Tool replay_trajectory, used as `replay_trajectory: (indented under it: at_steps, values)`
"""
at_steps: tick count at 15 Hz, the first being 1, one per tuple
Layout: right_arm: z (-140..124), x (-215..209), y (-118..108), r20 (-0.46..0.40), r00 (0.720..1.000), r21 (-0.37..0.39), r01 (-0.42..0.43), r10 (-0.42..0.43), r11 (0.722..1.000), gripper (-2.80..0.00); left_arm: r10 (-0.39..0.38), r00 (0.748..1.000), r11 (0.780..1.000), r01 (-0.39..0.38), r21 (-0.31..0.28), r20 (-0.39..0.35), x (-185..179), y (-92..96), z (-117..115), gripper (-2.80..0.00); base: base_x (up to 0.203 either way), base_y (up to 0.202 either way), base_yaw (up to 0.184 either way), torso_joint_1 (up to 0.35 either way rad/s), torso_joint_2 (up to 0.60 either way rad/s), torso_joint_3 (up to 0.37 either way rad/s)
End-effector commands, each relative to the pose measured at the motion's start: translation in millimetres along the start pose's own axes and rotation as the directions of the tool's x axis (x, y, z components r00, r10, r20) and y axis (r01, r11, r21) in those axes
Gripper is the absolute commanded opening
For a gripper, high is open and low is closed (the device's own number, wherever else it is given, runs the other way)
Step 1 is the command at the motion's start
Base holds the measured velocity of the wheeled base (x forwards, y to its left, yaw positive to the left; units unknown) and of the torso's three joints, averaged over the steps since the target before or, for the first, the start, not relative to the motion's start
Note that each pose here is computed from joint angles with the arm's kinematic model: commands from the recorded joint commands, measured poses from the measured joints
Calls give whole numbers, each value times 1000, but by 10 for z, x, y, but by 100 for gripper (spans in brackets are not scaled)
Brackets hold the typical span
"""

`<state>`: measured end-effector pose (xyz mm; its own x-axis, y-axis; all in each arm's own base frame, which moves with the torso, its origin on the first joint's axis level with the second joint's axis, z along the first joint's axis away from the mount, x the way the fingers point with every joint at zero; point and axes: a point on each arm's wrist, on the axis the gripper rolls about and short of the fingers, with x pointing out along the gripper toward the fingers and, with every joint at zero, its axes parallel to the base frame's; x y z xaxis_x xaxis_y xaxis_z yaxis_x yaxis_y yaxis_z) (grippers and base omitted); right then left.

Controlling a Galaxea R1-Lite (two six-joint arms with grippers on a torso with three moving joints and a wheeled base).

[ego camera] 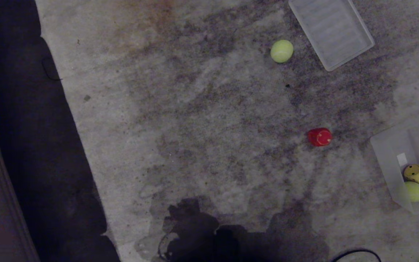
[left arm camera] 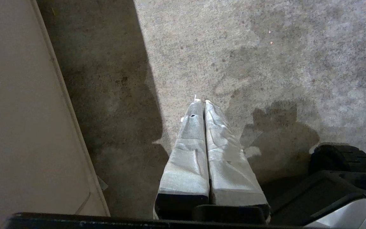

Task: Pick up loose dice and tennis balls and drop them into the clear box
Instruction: Find toys out of the box, then pick up toys out of the box

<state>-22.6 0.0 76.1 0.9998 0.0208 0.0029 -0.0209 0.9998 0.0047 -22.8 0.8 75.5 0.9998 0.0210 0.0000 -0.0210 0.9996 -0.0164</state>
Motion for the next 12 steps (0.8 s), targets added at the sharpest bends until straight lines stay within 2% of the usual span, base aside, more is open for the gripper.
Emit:
replay_trajectory:
  at_steps: [1, 6, 8, 10, 12]
  values:
    - [-8, 1, 0, -1, 1000, -2, -2, 2, 1000, -280, 4, 1000, 1000, -4, -8, -3, 2, 1, -4, -280, 0, 0, 0, 11, 3, -36]
    - [16, -8, -1, 2, 1000, -3, 2, -2, 1000, -280, 8, 1000, 1000, -8, -13, -4, 2, 2, -5, -280, 0, 0, 0, 0, 0, 0]
    - [222, -39, 1, 1, 1000, 2, 6, -6, 1000, -280, 8, 1000, 1000, -8, -13, -3, 2, 2, -4, -280, 0, 0, 0, 0, 0, 0]
    - [471, 29, 1, -96, 995, 4, 9, -8, 1000, -280, 8, 1000, 1000, -8, -13, -3, 2, 2, -4, -280, 0, 0, 0, 0, 0, 0]
    - [661, 214, 0, -210, 978, 5, 10, -9, 1000, -280, 8, 1000, 1000, -8, -14, -4, 2, 2, -5, -280, 0, 0, 0, 0, 0, 0]
